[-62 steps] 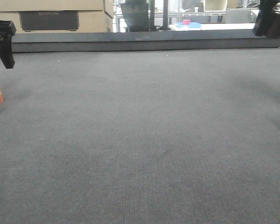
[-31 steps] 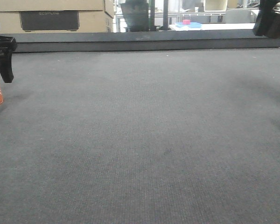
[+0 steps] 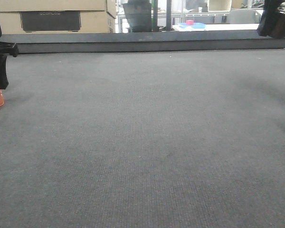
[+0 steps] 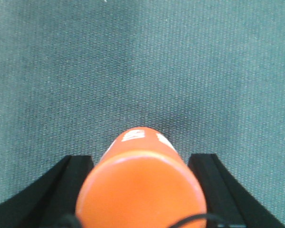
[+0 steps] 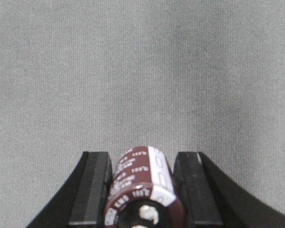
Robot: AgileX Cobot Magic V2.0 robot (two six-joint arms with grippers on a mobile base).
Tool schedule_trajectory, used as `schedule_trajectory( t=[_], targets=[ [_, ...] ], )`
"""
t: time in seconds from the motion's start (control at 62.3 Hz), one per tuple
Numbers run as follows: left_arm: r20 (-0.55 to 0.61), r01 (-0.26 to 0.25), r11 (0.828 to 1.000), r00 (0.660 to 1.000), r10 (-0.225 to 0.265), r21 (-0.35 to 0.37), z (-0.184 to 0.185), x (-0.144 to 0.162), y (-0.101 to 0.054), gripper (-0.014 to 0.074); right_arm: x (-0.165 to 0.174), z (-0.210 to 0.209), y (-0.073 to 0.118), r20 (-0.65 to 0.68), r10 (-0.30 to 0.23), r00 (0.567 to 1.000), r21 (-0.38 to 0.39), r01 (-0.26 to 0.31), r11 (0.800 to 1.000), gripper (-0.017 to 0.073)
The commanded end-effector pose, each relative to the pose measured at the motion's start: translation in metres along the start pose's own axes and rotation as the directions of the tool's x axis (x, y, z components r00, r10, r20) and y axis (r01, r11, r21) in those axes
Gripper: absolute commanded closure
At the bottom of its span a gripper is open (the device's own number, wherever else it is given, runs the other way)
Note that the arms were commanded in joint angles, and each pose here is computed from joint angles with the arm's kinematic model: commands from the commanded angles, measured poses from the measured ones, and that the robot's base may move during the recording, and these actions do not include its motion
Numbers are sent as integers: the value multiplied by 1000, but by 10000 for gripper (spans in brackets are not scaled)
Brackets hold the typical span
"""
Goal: Place cylindrical capacitor in blue bin on shelf
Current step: 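Lift the orange cylinder off the table with the left gripper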
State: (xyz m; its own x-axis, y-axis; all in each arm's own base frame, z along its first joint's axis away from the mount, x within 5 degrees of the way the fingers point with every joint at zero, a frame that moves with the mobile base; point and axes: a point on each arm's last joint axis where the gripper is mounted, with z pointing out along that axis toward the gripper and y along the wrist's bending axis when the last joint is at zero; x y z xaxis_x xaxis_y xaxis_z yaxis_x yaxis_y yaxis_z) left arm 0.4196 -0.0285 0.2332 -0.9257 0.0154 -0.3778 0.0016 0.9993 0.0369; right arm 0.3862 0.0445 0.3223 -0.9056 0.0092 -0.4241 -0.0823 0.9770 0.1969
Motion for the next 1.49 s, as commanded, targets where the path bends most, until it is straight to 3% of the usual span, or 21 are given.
schedule_trajectory(
  t=[0.0, 0.145, 0.257, 0.385, 0.498, 0.739, 0.819, 1.076, 1.253, 1.477],
  targets=[
    [-8, 13, 1000, 1000, -13, 16, -3, 0, -2, 703, -2, -7, 2, 35, -3, 999, -7, 4, 1000, 722],
    [8, 34, 999, 999, -34, 43, -11, -1, -3, 704, -3, -11, 5, 57, -7, 998, -11, 8, 1000, 722],
    [73, 16, 999, 997, -20, 52, -37, -3, -6, 704, -3, -25, 14, 114, -27, 993, -20, 30, 999, 722],
    [178, -99, 993, 980, 87, 61, -71, -4, -19, 704, 0, -31, 19, 129, -50, 990, -12, 52, 999, 722],
    [285, -137, 988, 952, 110, 78, -92, 0, -31, 704, 6, -31, 19, 142, -50, 989, -9, 52, 999, 722],
    [451, -122, 978, 892, 32, 171, -114, 30, -42, 704, 39, -31, 10, 265, -57, 963, 34, 50, 998, 722],
    [493, -106, 976, 870, -3, 193, -121, 45, -39, 704, 53, -30, 7, 326, -65, 943, 49, 52, 997, 722],
    [659, -105, 976, 751, -50, 193, -152, 98, -24, 704, 101, -39, -1, 515, -66, 855, 65, 38, 997, 722],
    [745, -109, 975, 663, -76, 196, -174, 139, -14, 704, 134, -49, -4, 545, -68, 836, 66, 38, 997, 722],
    [784, -98, 977, 614, -91, 190, -184, 186, -1, 704, 164, -73, -3, 607, -73, 792, 61, 45, 997, 722]
  ],
)
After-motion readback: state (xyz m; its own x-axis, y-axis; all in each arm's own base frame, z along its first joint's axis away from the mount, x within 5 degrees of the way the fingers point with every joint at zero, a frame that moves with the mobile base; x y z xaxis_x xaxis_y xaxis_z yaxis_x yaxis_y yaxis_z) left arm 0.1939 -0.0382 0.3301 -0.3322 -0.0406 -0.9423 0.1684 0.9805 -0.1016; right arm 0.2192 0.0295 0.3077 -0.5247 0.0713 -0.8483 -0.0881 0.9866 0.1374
